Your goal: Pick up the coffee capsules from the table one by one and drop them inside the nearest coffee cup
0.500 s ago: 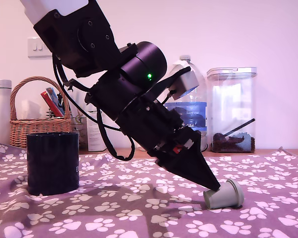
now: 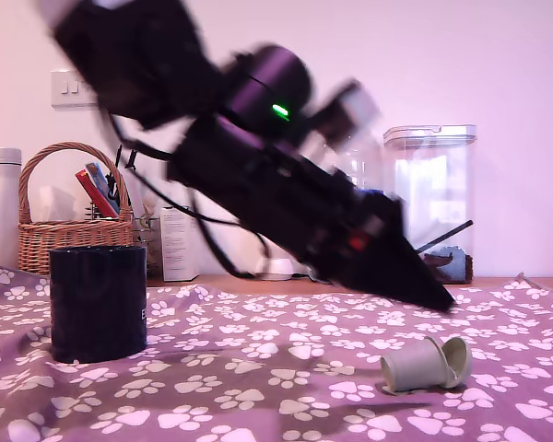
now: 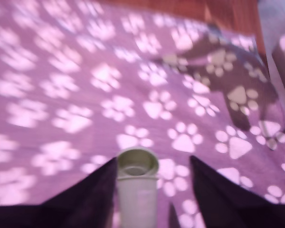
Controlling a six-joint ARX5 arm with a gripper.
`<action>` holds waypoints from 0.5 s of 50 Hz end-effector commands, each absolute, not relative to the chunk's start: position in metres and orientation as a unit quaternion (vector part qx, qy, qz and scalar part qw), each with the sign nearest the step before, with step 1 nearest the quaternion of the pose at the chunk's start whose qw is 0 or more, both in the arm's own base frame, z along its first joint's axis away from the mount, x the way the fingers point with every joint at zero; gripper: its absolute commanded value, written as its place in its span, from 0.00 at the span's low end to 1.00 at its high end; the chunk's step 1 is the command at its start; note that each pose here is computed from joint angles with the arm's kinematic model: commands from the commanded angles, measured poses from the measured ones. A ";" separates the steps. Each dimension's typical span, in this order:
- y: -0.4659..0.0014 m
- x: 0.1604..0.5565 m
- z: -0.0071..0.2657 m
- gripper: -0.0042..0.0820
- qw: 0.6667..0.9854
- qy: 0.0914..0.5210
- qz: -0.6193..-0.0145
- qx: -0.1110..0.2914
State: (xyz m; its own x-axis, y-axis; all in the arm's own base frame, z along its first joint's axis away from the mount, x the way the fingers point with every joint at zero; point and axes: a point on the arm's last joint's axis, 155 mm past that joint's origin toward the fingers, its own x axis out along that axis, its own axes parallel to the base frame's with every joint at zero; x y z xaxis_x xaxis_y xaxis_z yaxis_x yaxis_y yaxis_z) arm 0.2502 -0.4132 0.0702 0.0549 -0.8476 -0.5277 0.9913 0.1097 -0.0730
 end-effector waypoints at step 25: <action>-0.374 0.237 0.056 0.73 0.755 0.180 -0.621 0.107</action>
